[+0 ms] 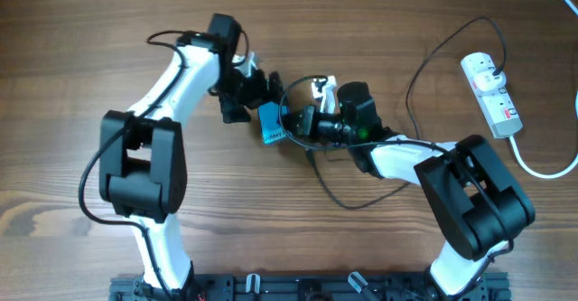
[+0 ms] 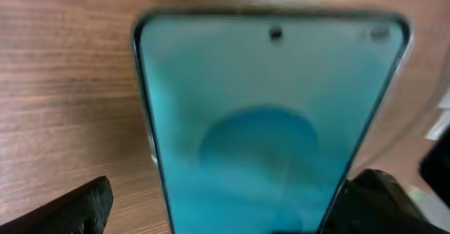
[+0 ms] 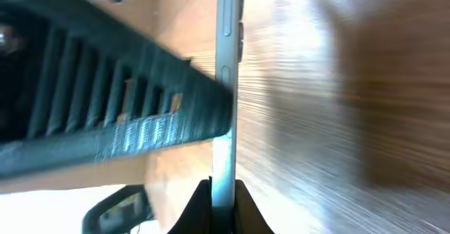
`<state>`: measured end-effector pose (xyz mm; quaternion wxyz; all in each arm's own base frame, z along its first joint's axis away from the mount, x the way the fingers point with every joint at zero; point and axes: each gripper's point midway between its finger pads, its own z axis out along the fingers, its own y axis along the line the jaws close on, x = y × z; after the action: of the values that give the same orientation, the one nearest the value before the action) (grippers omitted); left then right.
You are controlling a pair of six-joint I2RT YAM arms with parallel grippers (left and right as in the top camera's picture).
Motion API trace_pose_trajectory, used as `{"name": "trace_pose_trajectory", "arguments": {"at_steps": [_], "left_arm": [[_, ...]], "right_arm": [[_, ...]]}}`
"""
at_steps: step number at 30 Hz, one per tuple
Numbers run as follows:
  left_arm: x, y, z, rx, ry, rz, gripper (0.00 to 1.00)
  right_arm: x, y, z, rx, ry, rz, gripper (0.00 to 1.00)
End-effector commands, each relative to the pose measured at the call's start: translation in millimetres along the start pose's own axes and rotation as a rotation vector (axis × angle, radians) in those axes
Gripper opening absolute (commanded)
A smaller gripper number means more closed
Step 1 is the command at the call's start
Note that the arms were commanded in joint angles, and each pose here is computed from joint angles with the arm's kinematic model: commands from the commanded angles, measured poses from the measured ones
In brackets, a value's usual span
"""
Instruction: Plug charger to phone and switch on socket
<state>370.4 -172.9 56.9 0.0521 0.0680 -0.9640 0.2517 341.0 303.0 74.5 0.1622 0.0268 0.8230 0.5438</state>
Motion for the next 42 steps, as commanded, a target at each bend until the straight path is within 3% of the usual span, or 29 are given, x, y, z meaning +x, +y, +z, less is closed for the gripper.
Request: {"name": "trace_pose_trajectory", "arguments": {"at_steps": [1,6,11,18,28,37,42], "left_arm": [[-3.8,-44.4,-54.3,0.401,-0.029,0.139,1.0],[-6.1,-75.2,-110.8,0.765,-0.064,0.243,0.99],[8.2,-100.7,-150.7,1.046,-0.043,0.361,0.86],[18.6,-114.1,-142.2,1.048,-0.003,0.386,0.72],[18.2,-114.2,-142.5,1.049,-0.005,0.39,0.72],[12.0,-109.7,-150.0,1.065,-0.038,0.411,0.69],[7.3,-103.4,-154.2,1.065,-0.055,0.397,0.54]], "right_arm": [[-9.5,42.0,-9.0,-0.179,0.045,-0.014,0.04],[-18.6,79.8,-19.8,-0.324,0.039,0.015,0.04],[-28.4,98.4,-26.6,-0.389,-0.005,0.012,0.04],[-42.3,94.6,-25.8,-0.369,-0.084,0.035,0.04],[-65.6,88.4,-27.4,-0.348,-0.206,0.147,0.04],[-66.8,86.1,-26.9,-0.34,-0.211,0.169,0.04],[-60.8,84.3,-24.7,-0.333,-0.177,0.176,0.04]]}}
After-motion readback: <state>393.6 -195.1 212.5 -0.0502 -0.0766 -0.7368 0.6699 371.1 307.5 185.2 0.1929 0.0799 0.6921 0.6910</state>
